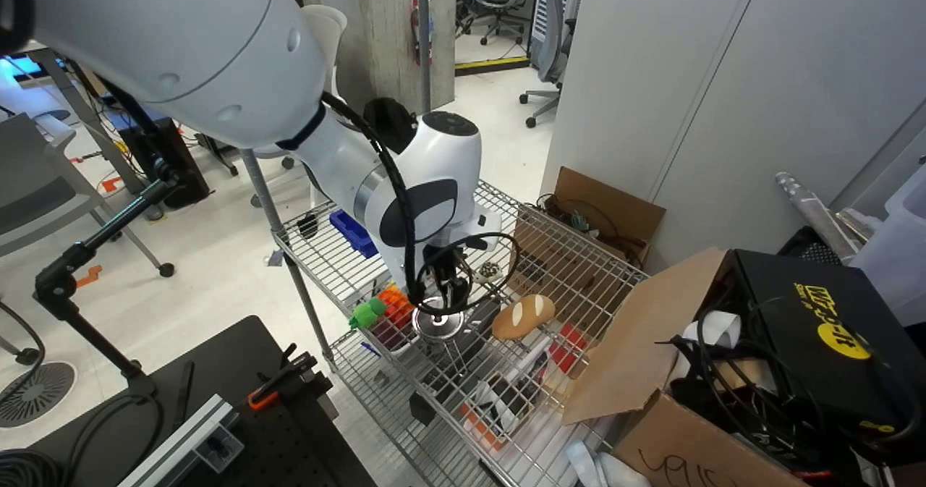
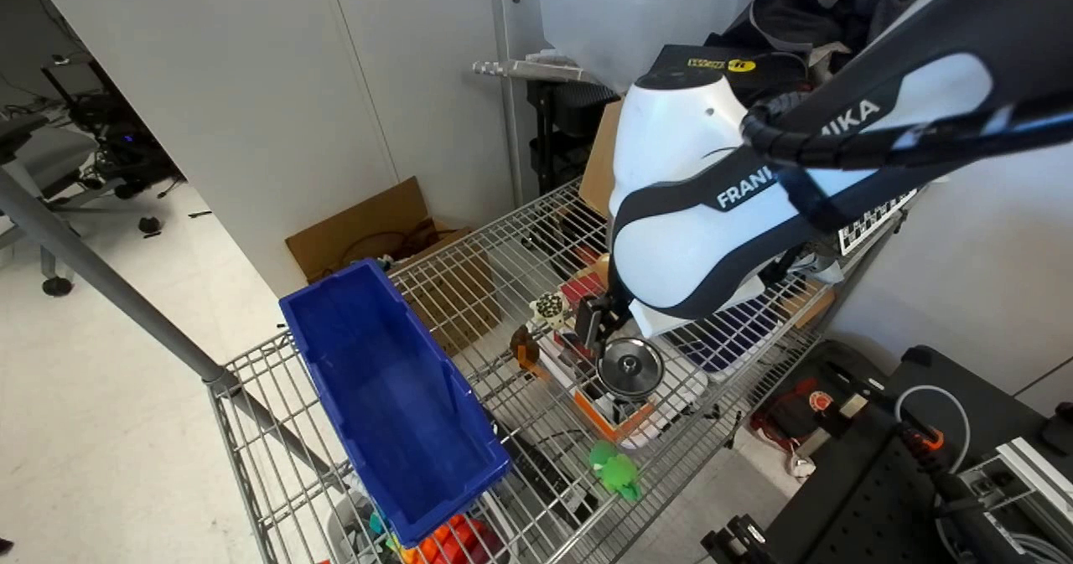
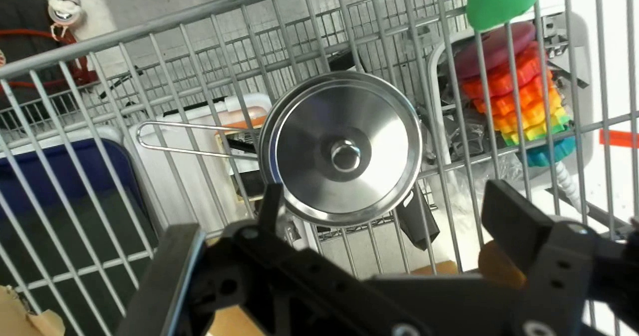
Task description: Take the lid off the pot on the shelf
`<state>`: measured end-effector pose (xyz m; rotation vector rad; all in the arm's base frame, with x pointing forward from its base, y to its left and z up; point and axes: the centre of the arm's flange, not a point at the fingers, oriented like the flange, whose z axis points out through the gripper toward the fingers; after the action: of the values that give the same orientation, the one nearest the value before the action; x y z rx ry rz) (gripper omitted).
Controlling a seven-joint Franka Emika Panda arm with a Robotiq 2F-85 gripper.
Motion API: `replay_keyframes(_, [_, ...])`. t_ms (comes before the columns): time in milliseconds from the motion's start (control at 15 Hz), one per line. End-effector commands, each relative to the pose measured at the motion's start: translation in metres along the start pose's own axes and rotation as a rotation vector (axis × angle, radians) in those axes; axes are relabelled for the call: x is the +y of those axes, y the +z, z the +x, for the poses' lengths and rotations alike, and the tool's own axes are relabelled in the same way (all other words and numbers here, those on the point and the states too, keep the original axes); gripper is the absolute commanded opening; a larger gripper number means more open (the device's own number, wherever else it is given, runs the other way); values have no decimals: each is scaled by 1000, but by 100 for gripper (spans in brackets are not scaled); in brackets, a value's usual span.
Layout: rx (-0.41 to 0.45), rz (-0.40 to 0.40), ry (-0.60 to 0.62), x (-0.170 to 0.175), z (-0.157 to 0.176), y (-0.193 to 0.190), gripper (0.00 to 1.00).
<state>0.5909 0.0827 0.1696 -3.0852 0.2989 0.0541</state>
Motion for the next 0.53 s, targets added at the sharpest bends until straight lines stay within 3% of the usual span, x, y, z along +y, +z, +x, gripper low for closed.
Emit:
replay_keyframes(0, [28,-32,10,-11,9,17,100])
replay_keyframes(467, [10,-64,50,-10,11,34,100])
